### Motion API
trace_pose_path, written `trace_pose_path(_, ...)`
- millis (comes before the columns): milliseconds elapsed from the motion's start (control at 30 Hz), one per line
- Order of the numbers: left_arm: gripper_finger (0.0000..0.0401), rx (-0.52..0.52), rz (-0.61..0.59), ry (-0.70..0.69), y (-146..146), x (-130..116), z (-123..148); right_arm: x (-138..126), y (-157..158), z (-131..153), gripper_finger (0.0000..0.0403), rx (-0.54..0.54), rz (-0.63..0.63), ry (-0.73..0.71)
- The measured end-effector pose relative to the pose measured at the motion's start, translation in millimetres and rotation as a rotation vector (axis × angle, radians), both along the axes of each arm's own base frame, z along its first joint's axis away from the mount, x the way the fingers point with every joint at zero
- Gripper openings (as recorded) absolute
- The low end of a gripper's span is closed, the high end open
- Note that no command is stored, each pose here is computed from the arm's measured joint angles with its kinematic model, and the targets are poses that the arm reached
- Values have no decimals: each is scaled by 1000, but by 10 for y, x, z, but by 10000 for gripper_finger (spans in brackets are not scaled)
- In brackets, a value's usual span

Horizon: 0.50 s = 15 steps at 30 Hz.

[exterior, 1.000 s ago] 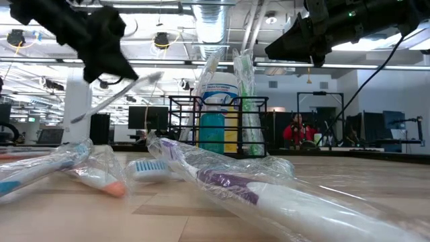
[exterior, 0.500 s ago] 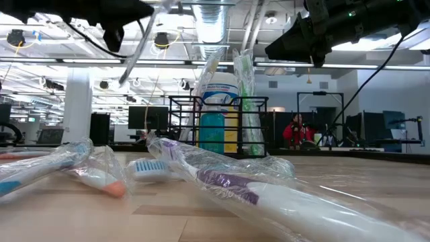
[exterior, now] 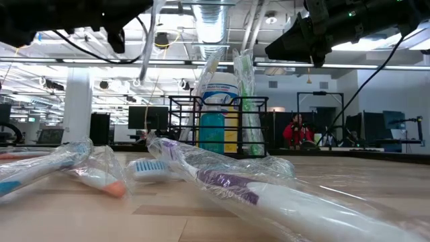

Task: Pick & Place toothbrushing station
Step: Put the top violet toothbrush into the black mesh organizer

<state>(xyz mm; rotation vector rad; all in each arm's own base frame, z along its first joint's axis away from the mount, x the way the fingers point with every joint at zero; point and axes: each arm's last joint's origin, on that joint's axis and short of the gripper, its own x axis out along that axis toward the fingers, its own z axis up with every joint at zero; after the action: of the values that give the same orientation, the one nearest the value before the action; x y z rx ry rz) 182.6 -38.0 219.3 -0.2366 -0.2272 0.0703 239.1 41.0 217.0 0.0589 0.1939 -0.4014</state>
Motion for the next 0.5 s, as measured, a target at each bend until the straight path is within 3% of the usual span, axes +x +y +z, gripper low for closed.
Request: trace_pose_path(500, 0, 109, 7, -118, -69, 239, -193, 0, -1, 0, 107, 0, -1, 0)
